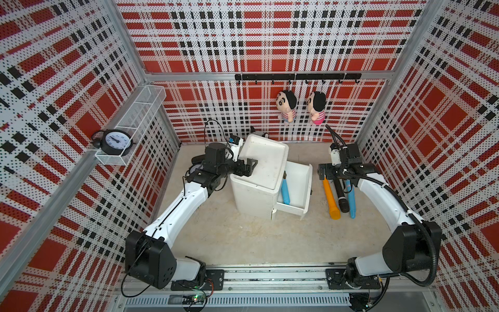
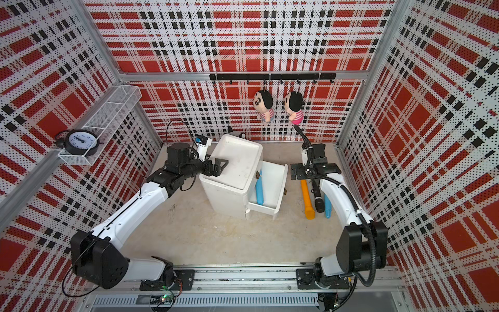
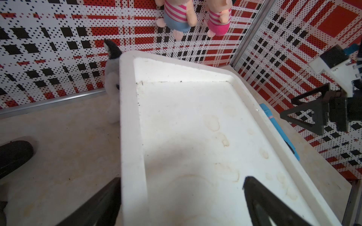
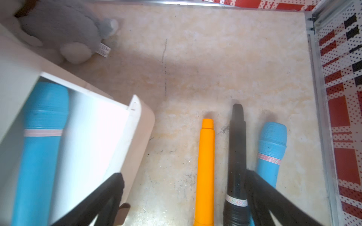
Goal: Take the microphone out of the drawer
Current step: Pick up the microphone from the drawer.
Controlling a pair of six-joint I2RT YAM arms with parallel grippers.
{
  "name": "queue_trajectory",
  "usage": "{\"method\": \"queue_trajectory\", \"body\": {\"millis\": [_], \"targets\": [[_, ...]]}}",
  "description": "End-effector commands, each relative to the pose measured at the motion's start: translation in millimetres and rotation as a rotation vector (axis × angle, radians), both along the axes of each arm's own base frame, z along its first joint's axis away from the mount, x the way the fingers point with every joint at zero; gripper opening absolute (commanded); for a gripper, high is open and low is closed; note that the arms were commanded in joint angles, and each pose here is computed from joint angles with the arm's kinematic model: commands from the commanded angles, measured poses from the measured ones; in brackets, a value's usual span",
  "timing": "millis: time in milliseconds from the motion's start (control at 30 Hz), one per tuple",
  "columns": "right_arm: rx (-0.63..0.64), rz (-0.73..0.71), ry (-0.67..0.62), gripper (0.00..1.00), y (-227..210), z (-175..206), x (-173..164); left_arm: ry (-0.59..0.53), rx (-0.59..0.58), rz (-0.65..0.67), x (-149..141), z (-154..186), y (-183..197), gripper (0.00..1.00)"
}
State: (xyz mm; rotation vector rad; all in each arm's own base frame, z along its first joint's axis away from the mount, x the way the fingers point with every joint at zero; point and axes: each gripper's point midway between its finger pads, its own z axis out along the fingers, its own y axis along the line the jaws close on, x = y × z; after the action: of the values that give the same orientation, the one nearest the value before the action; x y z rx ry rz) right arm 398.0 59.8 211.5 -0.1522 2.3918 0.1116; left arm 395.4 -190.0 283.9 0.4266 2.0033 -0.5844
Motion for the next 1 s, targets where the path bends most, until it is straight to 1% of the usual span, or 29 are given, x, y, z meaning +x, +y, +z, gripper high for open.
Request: {"method": "queue_trajectory", "body": {"millis": [0, 267, 600, 900, 967], "targets": [[0.045, 0.095, -0.06, 1.0, 23, 26, -8, 0.046, 0.048, 0.032, 1, -20, 8, 0.98], [0.096, 0.238, -0.085, 1.0, 75, 30, -12, 0.048, 0.051, 0.034, 1, -21, 8, 0.98], [0.146, 0.316, -0.1, 1.0, 120, 29, -17, 0.043, 0.053, 0.038, 0, -20, 9, 0.98], [0.143, 0.33, -0.053, 1.0, 147, 2, -19, 0.049, 0.055, 0.037, 1, -23, 9, 0.98], [0.152, 0.337, -0.039, 0.97, 151, -6, -22, 0.05, 0.055, 0.038, 1, -23, 9, 0.98]]}}
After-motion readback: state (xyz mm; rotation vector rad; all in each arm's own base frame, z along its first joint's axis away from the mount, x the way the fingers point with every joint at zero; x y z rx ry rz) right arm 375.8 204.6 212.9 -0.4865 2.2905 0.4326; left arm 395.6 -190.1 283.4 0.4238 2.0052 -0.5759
